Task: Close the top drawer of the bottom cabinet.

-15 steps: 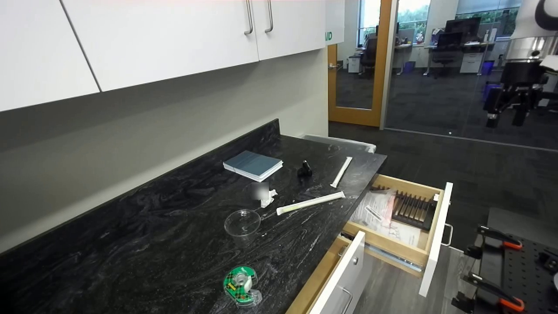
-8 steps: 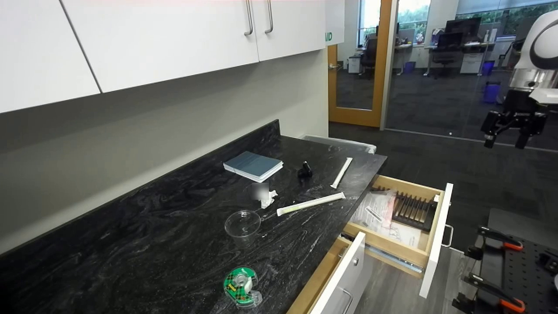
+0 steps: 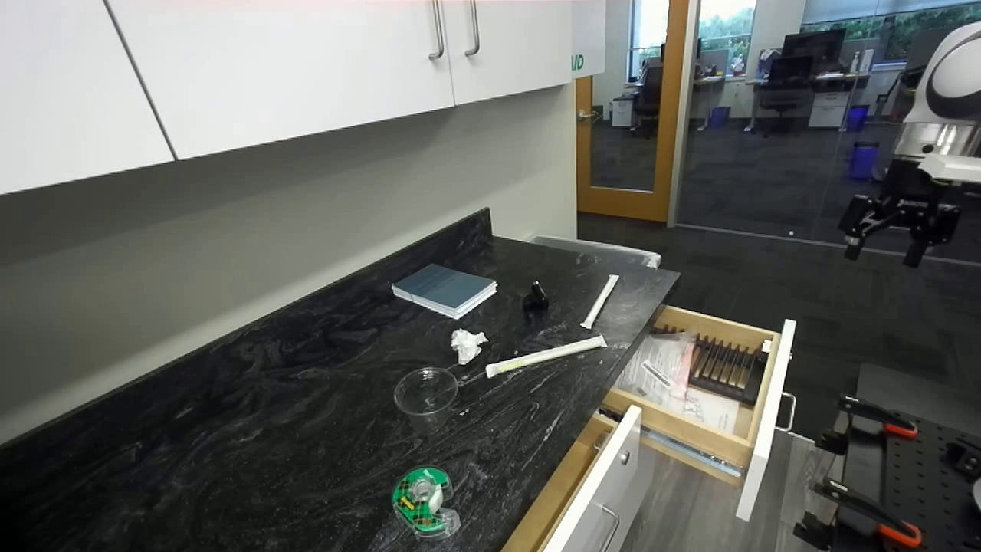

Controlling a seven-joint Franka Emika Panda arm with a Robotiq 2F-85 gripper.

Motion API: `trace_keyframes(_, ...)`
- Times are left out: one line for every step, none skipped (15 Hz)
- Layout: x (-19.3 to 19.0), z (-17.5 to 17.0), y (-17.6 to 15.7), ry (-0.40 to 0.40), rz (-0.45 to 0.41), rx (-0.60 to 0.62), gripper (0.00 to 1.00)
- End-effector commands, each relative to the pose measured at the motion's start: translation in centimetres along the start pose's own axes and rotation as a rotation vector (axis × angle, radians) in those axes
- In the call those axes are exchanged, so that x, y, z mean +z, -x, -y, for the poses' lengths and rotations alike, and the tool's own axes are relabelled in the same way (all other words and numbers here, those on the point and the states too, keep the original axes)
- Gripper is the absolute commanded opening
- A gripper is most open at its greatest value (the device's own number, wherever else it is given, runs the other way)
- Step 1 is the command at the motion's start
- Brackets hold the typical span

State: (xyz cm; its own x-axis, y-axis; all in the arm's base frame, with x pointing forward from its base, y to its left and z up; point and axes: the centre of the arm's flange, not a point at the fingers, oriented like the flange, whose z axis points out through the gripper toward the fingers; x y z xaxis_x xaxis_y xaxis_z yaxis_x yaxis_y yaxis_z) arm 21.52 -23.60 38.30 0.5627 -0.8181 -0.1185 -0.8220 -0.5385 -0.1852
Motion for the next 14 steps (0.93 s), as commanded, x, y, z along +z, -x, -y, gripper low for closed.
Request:
trace_keyframes(5.1,-0.5,-0.7,-0.088,0.072,0.159,1.00)
trace_keyframes(6.2,-0.5,-0.7,-0.107,0.062,0.187,1.00)
trace_keyframes(7.2,-0.4,-0.7,-0.114,0.048,0.216,1.00)
trace_keyframes(8.0,-0.3,-1.0,-0.112,0.040,0.238,1.00)
trace_keyframes(8.9,-0.1,-1.1,-0.099,0.028,0.260,1.00)
trace_keyframes(9.8,0.1,-1.2,-0.077,0.021,0.276,1.00)
trace_keyframes(10.7,0.5,-1.2,-0.057,0.022,0.281,1.00)
trace_keyframes(11.8,1.1,-1.1,-0.038,0.019,0.285,1.00)
trace_keyframes(12.9,1.6,-1.2,-0.035,0.018,0.288,1.00)
trace_keyframes(13.8,1.9,-1.4,-0.048,0.029,0.296,1.00)
trace_keyframes(14.5,1.8,-1.7,-0.089,0.056,0.325,1.00)
trace_keyframes(15.1,1.5,-1.9,-0.130,0.075,0.356,1.00)
trace_keyframes(15.5,0.7,-2.1,-0.190,0.103,0.405,1.00)
trace_keyframes(15.9,-0.4,-2.1,-0.234,0.115,0.445,1.00)
